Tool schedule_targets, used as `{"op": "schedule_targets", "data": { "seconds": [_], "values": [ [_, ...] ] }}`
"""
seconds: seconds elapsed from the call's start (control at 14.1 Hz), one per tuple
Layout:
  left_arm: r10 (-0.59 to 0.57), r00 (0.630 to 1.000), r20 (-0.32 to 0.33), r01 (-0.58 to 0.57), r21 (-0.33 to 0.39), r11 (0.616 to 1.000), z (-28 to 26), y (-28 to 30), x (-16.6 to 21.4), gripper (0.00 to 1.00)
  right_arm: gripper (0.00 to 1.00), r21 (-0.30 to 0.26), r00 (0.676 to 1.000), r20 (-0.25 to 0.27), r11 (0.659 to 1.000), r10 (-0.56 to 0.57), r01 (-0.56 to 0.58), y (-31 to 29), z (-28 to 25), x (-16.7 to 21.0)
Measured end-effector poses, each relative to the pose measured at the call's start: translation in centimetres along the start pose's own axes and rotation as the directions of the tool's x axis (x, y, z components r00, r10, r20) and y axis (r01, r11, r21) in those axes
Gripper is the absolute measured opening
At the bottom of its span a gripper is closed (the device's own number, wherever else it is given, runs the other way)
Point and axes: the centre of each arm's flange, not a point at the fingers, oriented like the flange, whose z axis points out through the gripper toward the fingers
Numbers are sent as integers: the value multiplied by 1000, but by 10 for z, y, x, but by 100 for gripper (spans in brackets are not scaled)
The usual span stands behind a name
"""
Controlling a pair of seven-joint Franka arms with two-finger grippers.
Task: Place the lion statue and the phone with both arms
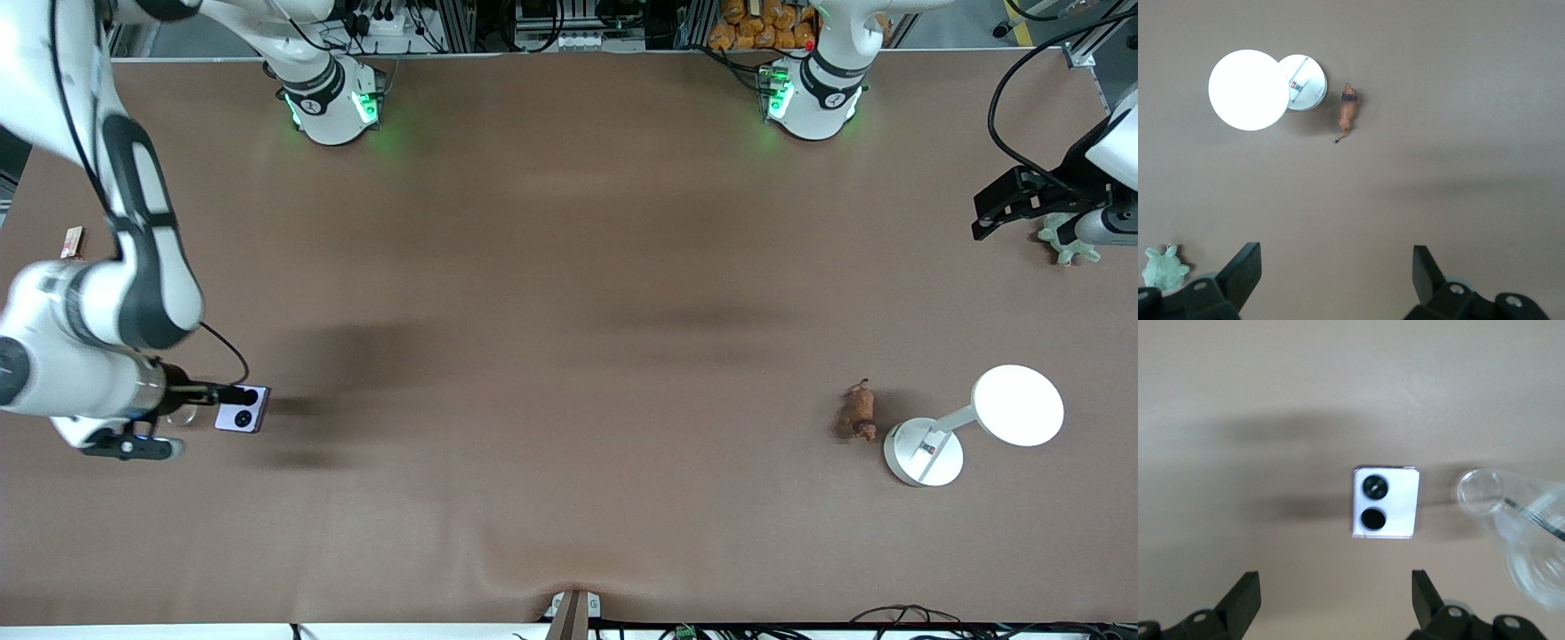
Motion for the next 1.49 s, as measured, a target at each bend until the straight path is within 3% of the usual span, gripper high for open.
{"op": "schedule_targets", "data": {
  "seconds": [0.21,0.36,0.57,0.85,1.14,1.49],
  "values": [
    [3,1000,1,-3,0,1000,0,1,0,100,100,18,997,-50,998,-63,64,-41,-113,-14],
    [2,1000,2,-2,0,1000,0,1,0,100,100,35,992,-81,994,-96,99,-64,-148,-22],
    [3,1000,2,-3,0,1000,0,2,0,100,100,148,989,-124,984,-80,98,-65,-178,-30],
    [4,1000,2,-4,0,1000,0,2,0,100,100,142,996,-63,987,-68,76,-46,-228,-77],
    [4,1000,6,-4,0,1000,0,2,-1,100,100,105,997,-8,991,81,-80,-44,-279,-137],
    [4,1000,9,-4,0,1000,1,2,-1,100,100,86,988,-1,985,153,-152,-48,-288,-174]
  ]
}}
